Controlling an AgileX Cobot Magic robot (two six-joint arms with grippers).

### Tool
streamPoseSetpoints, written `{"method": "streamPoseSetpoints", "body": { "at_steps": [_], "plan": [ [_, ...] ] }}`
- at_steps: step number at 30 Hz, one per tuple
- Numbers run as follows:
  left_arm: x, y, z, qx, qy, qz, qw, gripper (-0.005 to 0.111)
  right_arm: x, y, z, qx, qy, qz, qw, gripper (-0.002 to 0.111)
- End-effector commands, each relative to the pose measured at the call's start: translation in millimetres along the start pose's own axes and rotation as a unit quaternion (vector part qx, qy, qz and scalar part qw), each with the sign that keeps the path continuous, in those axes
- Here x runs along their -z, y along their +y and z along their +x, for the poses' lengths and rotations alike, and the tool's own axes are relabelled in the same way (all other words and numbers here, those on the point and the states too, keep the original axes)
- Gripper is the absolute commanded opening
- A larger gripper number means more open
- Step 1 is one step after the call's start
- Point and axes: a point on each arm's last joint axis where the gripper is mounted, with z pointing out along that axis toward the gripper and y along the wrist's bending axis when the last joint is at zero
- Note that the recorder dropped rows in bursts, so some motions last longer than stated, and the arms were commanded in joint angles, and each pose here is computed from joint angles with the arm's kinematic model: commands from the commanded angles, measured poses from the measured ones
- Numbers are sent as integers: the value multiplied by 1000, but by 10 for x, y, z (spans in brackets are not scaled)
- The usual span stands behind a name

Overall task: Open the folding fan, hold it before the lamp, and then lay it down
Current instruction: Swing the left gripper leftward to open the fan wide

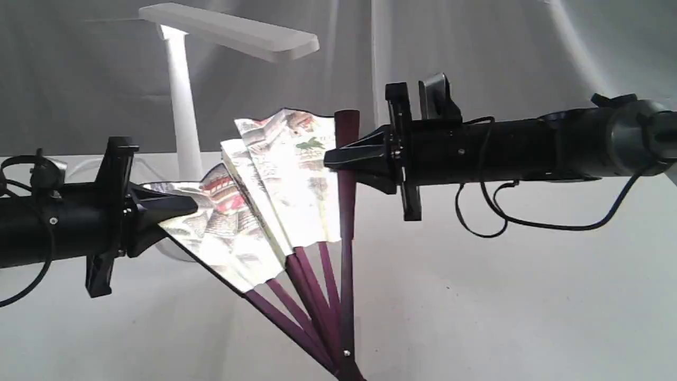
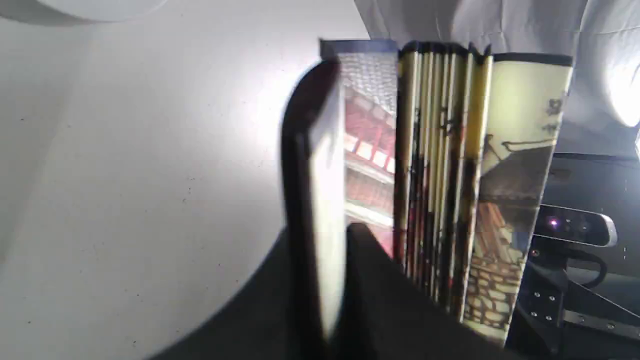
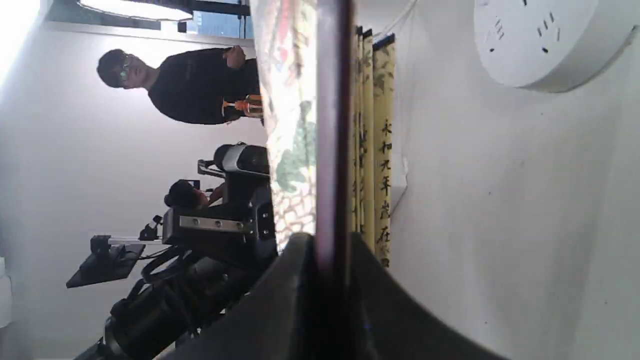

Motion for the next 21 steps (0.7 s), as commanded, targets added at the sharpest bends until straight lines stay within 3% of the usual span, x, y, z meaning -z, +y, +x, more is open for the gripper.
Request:
{"method": "streamPoseSetpoints", "body": {
  "at_steps": [1,10,15,21],
  "plan": [
    [-10,41,46,-41,15,-12,999,0,195,157,-149,-1,-57,-36,998,0],
    [65,-4,22,-44,9,-2,999,0,429,110,-256,-19,-86,-34,996,0],
    [321,-140,-42,-75,-16,1,997,0,444,107,-262,-19,-88,-34,995,0],
    [532,-123,-20,-86,-13,-46,995,0,444,107,-262,-19,-88,-34,995,0]
  ]
}}
